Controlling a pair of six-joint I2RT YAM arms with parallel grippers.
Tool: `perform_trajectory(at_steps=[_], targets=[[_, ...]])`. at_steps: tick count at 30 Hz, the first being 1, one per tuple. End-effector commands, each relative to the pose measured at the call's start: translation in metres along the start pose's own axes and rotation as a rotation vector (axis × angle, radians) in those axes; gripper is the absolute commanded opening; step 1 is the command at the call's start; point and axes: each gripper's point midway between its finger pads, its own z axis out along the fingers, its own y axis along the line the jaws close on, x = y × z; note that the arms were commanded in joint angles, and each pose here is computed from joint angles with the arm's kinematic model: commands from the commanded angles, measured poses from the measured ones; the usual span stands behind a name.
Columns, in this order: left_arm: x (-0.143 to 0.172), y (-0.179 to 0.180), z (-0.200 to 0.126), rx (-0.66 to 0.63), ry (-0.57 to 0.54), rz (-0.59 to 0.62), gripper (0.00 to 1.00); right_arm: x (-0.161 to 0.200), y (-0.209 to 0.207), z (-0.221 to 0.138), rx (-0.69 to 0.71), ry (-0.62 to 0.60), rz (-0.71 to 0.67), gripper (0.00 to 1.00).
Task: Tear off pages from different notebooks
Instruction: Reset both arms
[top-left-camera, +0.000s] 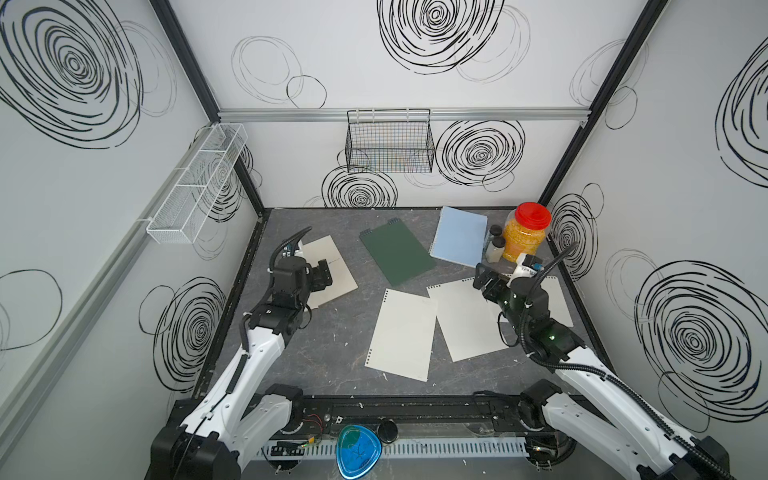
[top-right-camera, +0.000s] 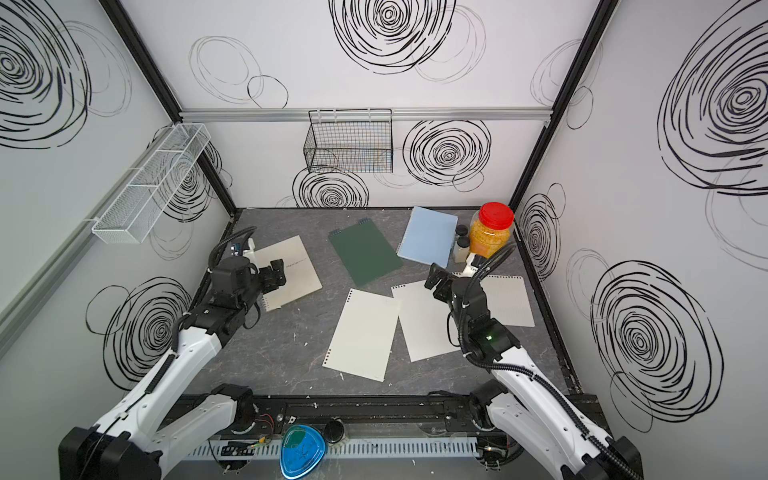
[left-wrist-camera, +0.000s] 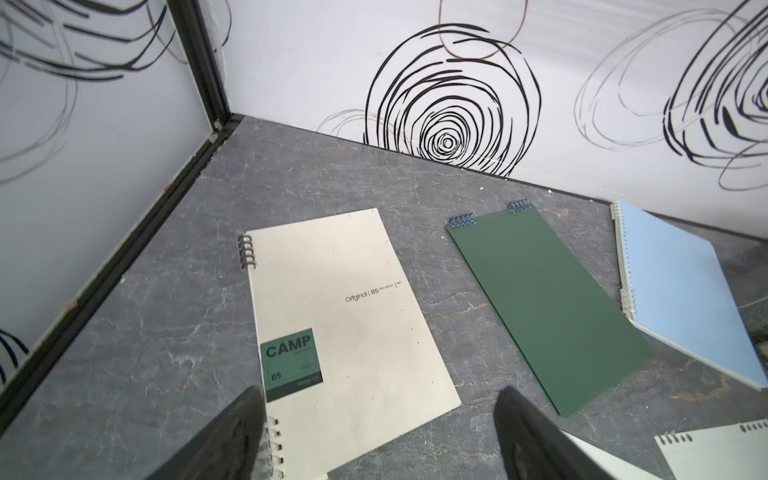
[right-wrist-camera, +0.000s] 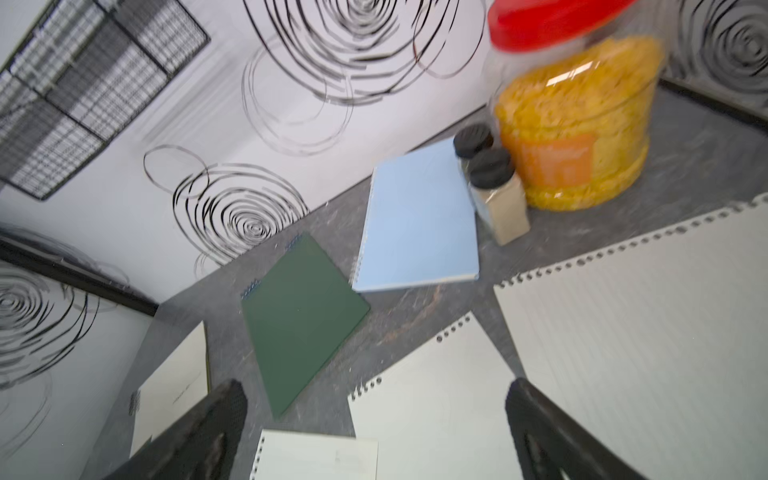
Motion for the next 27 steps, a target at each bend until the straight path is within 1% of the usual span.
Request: perform_trajectory(at_steps=[1,2,4,5,7,10,15,18,20,21,22,24,27], targets=[[-0.019,0.016,-0.005,-0.062,-0.204,-0.064,0.99,-0.029,-0.025,0.016,0.179,-0.115,-0.123,1.00],[-0.011,0.022,-0.004,-0.092,-0.225,-0.044,0.99,-0.028,-0.028,0.023,0.198,-0.119,-0.160,1.00],[-0.002,0.025,-0.007,-0.131,-0.274,0.069,0.99,-0.026,-0.035,0.040,0.234,-0.141,-0.293,1.00],[0.003,0.029,-0.009,-0.157,-0.294,0.101,0.99,-0.025,-0.038,0.045,0.255,-0.141,-0.340,1.00],[0.013,0.039,-0.012,-0.203,-0.328,0.125,0.99,-0.022,-0.052,0.056,0.321,-0.135,-0.409,1.00],[0.024,0.049,-0.010,-0.228,-0.345,0.142,0.99,-0.012,-0.085,0.066,0.404,-0.115,-0.413,1.00],[0.035,0.068,0.003,-0.312,-0.336,0.126,0.99,0.007,-0.125,0.065,0.513,-0.113,-0.406,1.00],[0.039,0.070,0.012,-0.309,-0.349,0.112,0.99,0.015,-0.137,0.067,0.538,-0.117,-0.419,1.00],[0.036,0.070,0.019,-0.314,-0.352,0.097,0.99,0.024,-0.147,0.071,0.549,-0.123,-0.417,1.00],[0.032,0.070,0.021,-0.318,-0.364,0.094,0.99,0.023,-0.150,0.073,0.556,-0.141,-0.426,0.99],[0.030,0.069,0.022,-0.320,-0.373,0.093,0.99,0.024,-0.151,0.075,0.572,-0.134,-0.443,1.00],[0.026,0.068,0.024,-0.324,-0.393,0.101,0.99,0.025,-0.146,0.081,0.551,-0.112,-0.453,1.00],[0.023,0.065,0.024,-0.309,-0.412,0.127,0.99,0.023,-0.140,0.078,0.495,-0.150,-0.463,1.00]])
